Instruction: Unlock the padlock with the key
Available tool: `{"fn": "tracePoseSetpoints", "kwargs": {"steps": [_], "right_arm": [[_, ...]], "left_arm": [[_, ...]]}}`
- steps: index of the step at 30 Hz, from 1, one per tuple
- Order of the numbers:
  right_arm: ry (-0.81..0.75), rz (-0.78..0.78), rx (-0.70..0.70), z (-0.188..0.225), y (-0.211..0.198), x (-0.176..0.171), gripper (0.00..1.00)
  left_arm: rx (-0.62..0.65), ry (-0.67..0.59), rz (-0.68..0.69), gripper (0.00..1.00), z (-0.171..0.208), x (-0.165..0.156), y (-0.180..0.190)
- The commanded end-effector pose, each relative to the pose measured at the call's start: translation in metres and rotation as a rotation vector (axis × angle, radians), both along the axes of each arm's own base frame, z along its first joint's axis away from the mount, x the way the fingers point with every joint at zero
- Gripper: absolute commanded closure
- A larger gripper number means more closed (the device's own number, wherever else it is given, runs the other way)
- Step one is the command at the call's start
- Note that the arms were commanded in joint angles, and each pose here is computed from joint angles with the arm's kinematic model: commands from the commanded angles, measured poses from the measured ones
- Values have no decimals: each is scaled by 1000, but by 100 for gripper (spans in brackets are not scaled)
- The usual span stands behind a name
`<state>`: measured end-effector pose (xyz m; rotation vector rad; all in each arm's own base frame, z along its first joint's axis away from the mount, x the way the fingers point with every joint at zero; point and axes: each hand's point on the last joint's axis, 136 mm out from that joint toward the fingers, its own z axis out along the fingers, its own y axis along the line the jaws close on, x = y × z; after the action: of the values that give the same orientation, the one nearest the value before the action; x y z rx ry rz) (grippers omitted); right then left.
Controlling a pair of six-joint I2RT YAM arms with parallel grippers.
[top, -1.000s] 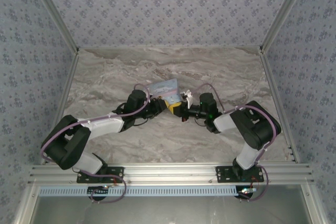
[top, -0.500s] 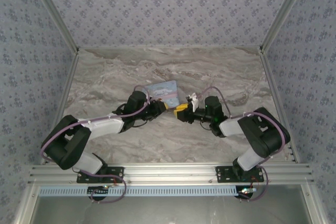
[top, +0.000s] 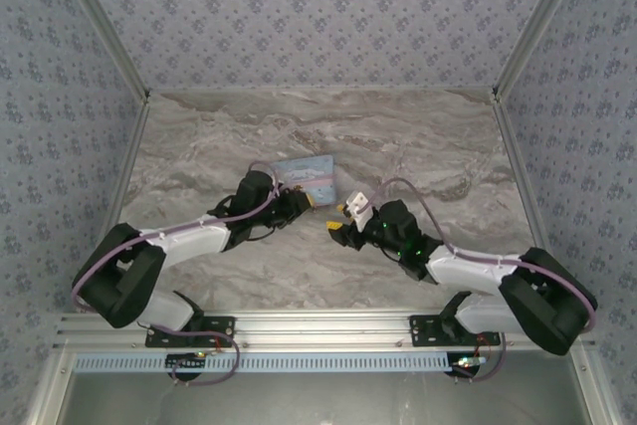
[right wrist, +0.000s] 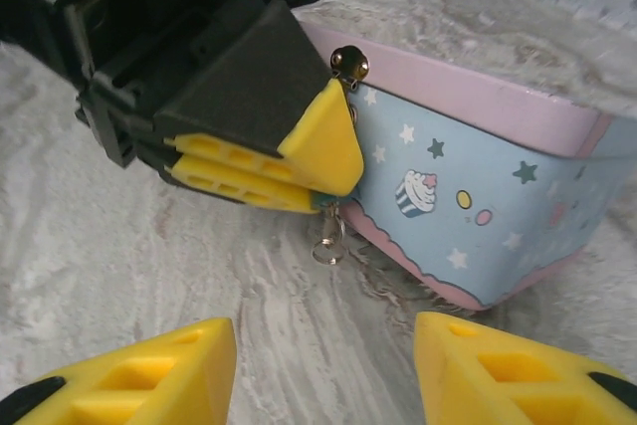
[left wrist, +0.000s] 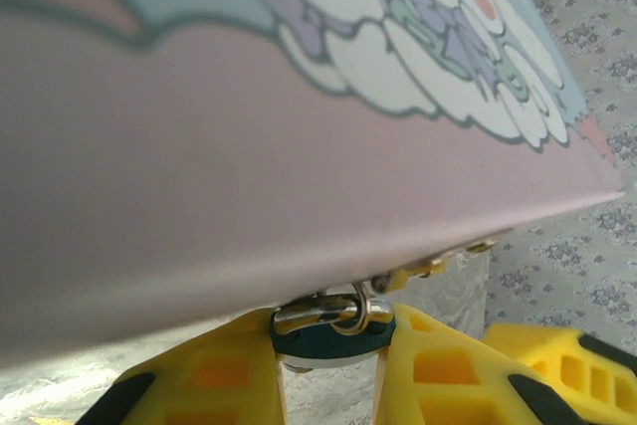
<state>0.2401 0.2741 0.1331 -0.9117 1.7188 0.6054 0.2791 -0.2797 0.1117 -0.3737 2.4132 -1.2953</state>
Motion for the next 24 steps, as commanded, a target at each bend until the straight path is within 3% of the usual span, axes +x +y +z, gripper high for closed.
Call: {"fn": "tracePoseSetpoints", "kwargs": {"steps": [1, 5, 16, 24], "right_arm": [[-114, -114, -217, -15, -22, 7, 47], [-181, -142, -259, -10, -22, 5, 44], [-90, -72, -164, -20, -4, 0, 40], [83, 22, 67, -12, 10, 5, 42]], "left_arm": [[-39, -35, -22, 80, 21, 1, -1], [-43, -36, -19, 80, 24, 1, 1], [-54, -45, -29, 80, 28, 0, 0], [-59, -57, -45, 80, 31, -2, -1]]}}
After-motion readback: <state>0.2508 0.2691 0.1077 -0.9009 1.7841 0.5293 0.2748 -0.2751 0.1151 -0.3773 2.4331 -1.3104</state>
